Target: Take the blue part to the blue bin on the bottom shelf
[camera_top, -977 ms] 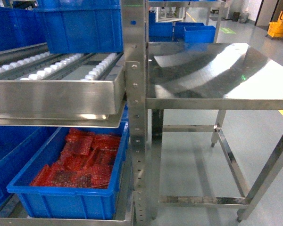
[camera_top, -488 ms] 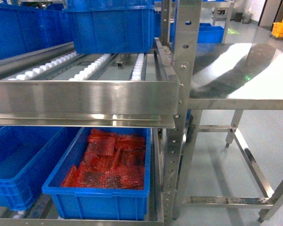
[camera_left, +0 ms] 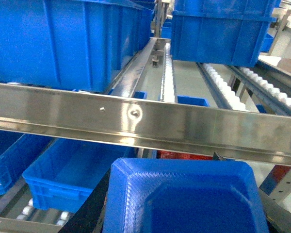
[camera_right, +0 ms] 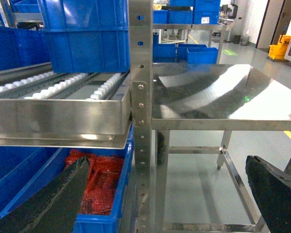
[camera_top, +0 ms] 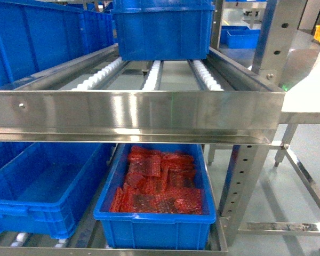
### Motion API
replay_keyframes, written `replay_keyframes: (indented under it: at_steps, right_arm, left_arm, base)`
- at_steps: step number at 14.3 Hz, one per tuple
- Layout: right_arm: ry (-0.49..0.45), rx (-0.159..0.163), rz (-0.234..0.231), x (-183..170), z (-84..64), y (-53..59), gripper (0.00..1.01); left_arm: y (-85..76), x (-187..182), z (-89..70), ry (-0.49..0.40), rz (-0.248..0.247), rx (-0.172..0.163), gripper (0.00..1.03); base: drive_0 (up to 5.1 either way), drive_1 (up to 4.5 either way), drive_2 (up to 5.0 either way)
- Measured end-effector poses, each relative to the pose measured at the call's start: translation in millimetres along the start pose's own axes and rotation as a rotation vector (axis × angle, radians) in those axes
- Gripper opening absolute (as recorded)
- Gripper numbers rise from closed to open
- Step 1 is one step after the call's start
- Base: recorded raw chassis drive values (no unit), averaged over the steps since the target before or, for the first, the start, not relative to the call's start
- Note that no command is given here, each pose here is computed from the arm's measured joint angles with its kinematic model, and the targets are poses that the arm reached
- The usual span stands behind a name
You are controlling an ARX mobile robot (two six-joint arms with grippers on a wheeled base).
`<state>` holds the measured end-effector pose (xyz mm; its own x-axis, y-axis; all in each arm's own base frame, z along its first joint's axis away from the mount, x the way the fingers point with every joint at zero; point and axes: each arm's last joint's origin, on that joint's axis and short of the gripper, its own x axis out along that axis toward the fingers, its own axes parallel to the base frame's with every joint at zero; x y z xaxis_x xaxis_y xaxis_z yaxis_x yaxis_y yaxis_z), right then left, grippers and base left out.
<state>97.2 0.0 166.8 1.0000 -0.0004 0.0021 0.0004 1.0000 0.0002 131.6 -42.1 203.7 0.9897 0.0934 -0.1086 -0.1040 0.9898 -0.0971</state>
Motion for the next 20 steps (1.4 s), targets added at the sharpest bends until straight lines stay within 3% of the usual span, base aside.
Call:
replay_keyframes:
  at_steps: [8,10,20]
  right_arm:
    - [-0.003,0.0,0.0,0.0,0.3,0.0,0.98]
    - [-0.006,0.0,0.005,0.0,0.6,0.1,0.98]
    - [0.0,0.0,0.003,0.0,0.0,0.1,0.98]
  left_arm:
    - [-0.1,-0.1,0.3,-0.003,-0.001,-0.002,0.44]
    - [0.7,0.0,0.0,-0.001,0.016,0.0,0.44]
    - [0.1,0.0,0.2,-0.002,0.004,-0.001,0.44]
  base:
    - [-5.0,2.4,2.4]
    - [0.0,0.0,0.0]
    - [0.0,0.0,0.0]
